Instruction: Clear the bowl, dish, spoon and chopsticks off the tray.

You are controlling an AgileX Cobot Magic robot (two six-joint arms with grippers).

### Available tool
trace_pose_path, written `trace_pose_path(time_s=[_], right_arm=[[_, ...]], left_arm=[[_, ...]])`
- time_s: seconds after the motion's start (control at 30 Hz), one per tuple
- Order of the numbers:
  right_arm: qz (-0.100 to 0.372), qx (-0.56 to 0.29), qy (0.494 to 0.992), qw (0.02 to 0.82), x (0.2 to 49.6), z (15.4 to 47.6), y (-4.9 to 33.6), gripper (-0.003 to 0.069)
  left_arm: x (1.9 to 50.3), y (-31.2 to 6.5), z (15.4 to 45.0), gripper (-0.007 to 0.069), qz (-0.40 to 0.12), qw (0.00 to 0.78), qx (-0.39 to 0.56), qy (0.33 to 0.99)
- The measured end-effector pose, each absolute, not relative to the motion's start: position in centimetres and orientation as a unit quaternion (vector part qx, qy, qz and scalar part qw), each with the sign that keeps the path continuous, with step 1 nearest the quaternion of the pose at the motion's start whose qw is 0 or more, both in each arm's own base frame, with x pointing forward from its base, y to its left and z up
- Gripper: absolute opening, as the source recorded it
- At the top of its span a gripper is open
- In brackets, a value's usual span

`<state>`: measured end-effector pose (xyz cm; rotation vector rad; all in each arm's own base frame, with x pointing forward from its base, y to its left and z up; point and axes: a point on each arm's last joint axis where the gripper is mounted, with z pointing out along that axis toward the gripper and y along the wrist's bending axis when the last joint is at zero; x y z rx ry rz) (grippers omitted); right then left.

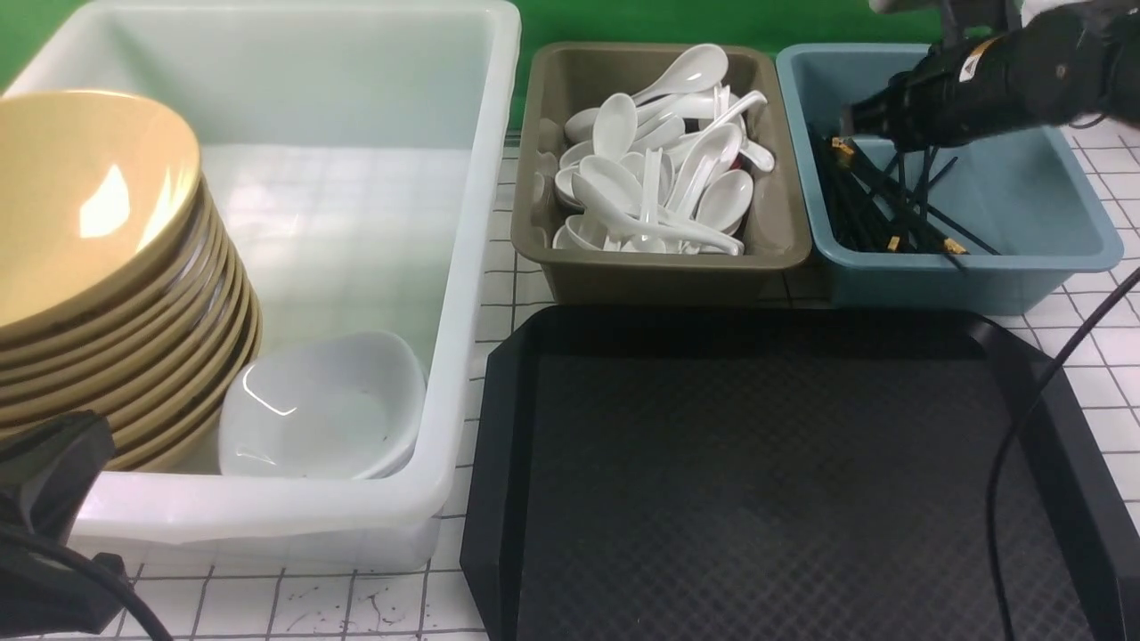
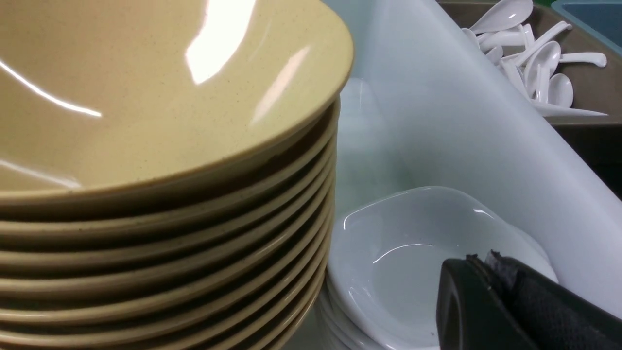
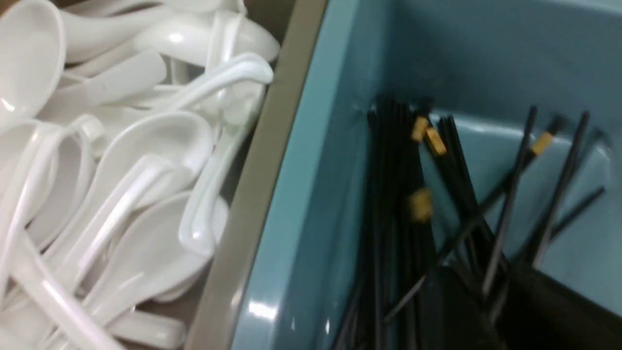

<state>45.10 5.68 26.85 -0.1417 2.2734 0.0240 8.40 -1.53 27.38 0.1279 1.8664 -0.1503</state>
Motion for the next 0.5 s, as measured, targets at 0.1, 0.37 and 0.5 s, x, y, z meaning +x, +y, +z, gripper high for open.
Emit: trace_pose_path(time_s=[0.1,0.37,0.5], right_arm=[[0.001,-0.066,0.906,0.418,43.9,30.1,5.4,0.0269],[-0.026,-0.111,0.814,0.57,31.4,45.3,3.8,0.0118],[-0.022,-0.109,0.764,0.636,23.1,46.6,3.2,0.0039]], left_arm=[[8.4,-1.5,27.4,-0.0012,-0.065,0.591,0.055,0.802],[8.4,-1.5,27.4,-0.0012,-0.065,0.591,0.055,0.802],[8.4,-1.5,27.4,-0.0012,-0.065,0.591,0.055,0.802]])
